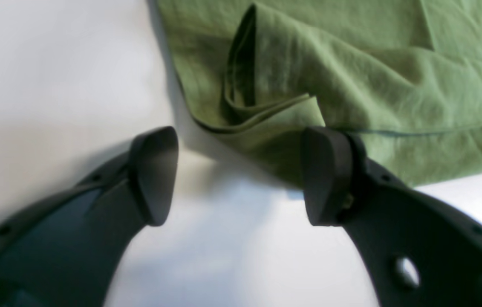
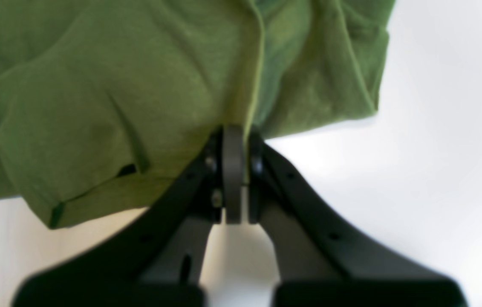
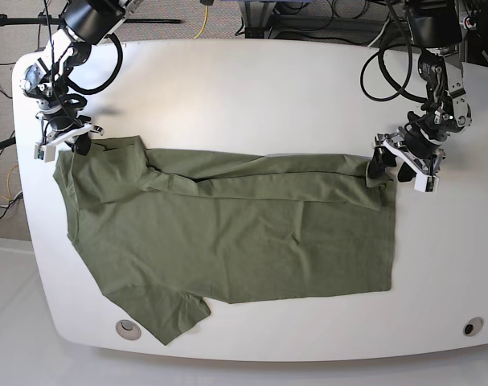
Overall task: Fold the T-shirt properly
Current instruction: 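Lift the left gripper up off the folded edge end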
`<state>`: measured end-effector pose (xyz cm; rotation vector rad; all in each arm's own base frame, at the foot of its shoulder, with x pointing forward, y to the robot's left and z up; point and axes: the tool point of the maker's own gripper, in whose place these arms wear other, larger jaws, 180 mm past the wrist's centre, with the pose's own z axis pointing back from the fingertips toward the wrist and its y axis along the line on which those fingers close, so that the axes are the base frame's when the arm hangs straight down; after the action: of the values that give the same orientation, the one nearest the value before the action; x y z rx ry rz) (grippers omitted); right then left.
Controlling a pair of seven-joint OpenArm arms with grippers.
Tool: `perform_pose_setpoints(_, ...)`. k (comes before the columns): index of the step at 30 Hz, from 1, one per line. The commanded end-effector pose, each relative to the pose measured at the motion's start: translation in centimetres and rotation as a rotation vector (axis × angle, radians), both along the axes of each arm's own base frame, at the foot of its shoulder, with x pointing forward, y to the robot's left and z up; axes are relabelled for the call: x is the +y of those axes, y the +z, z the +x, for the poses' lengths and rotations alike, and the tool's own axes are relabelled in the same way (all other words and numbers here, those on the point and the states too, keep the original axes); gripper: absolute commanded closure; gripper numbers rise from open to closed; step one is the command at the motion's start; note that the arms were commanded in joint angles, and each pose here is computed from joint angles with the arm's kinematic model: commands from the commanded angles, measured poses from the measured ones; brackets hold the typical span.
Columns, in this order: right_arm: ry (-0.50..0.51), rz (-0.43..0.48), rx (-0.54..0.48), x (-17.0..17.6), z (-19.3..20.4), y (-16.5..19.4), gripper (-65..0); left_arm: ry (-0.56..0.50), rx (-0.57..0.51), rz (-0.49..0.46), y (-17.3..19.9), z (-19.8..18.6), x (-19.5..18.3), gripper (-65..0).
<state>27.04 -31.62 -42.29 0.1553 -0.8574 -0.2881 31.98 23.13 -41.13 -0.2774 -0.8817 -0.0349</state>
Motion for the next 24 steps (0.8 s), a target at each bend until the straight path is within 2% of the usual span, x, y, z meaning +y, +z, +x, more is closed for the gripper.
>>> perform_pose_setpoints(1,0.006,-0.039,-0.035,-0.8,0.5,1.5,0.0,0.029,-0.038,0.045,1.3,-0.4,2.2,-25.5)
perform_pose_setpoints(6,0.012,-0.054,-0.041,-0.8,0.5,2.0,0.0,0.065,-0.062,0.059,1.8,-1.1,3.6,-6.6)
perform_pose_setpoints(9,0.014,-0.052,-0.042,-0.8,0.6,2.0,0.0,0.077,-0.085,0.046,1.9,-0.7,3.5,-0.2)
perform_pose_setpoints(18,0.013,-0.049,-0.045,-0.8,0.8,2.0,0.0,0.073,-0.110,0.024,2.2,0.4,2.8,0.0)
perform_pose_setpoints(24,0.014,-0.058,-0.042,-0.9,0.7,2.1,0.0,0.060,-0.082,0.032,1.7,0.0,2.8,-1.0)
